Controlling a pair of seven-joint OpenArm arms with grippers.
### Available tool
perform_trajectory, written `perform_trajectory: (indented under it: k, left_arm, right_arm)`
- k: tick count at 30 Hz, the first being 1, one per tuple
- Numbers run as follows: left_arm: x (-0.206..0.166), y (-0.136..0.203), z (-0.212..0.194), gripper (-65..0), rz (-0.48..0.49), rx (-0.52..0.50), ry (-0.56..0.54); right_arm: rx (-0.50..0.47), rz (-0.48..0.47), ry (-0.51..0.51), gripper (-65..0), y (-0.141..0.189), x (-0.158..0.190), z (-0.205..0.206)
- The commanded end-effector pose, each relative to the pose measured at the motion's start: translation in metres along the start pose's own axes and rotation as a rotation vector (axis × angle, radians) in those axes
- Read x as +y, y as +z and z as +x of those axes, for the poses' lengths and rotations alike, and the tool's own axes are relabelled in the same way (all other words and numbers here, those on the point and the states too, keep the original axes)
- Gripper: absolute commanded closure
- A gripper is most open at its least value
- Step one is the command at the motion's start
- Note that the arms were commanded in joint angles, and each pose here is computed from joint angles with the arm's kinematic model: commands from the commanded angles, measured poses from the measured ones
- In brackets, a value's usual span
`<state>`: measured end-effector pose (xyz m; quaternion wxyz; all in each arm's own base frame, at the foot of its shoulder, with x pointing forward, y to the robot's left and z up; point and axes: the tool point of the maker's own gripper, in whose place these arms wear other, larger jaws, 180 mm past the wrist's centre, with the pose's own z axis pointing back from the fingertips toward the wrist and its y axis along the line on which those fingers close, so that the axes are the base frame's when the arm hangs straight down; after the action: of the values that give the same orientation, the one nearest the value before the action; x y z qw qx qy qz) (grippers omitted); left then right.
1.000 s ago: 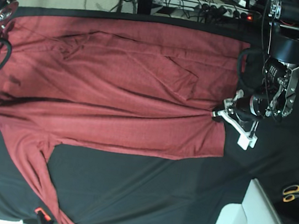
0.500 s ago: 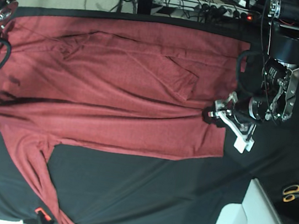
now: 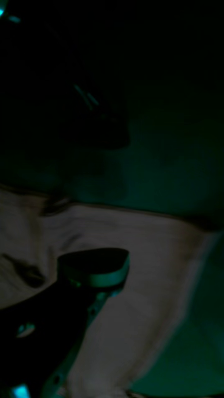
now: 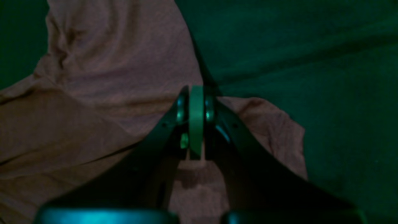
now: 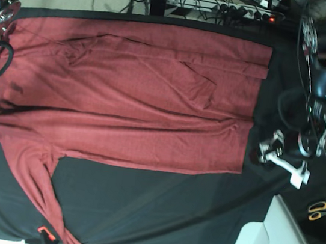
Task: Fold the T-shirt properly
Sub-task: 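Drag the held side edge with the left gripper toward the hem, then pull the hem corner outward with the left gripper to flatten the shirt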
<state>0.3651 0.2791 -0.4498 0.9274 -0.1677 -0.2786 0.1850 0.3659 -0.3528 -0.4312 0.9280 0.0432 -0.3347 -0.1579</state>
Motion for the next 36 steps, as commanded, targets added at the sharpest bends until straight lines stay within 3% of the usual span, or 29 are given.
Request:
perform_trajectory:
  k: [1, 7, 14, 23, 26, 29, 36]
  left_arm:
    - [-0.004, 0.003, 0.026, -47.7, 0.007, -0.042, -0.024]
    - [-0.025, -0.03, 0.033, -41.8, 0.097, 0.023, -0.153]
    - [-0.035, -0.061, 0.004, -32.3, 0.083, 0.054, -0.101]
    - [-0.033, -0.062, 0.001, -31.6, 0.085, 0.051, -0.1]
    - [-0.032, -0.062, 0.0, -21.9, 0.086, 0.053, -0.099]
    - [-0.028, -0.064, -0.004, -1.2, 0.089, 0.027, -0.09]
    - [-0.027, -0.063, 0.001, 0.0, 0.09, -0.008, -0.093]
  right_arm:
    - [-0.072, -0.003, 0.009, -0.2, 0.008, -0.004, 0.03]
    - [-0.072, -0.005, 0.01, -0.2, 0.008, -0.004, 0.03]
    - [-0.075, -0.009, 0.012, -0.2, 0.009, -0.007, 0.032]
    - [-0.078, -0.01, 0.015, -0.2, 0.01, -0.007, 0.033]
    - [-0.078, -0.01, 0.015, -0.2, 0.01, -0.007, 0.033]
    - [-0.079, -0.01, 0.015, -0.2, 0.01, -0.007, 0.034]
    - [-0.088, -0.003, 0.012, -0.2, 0.009, -0.003, 0.036]
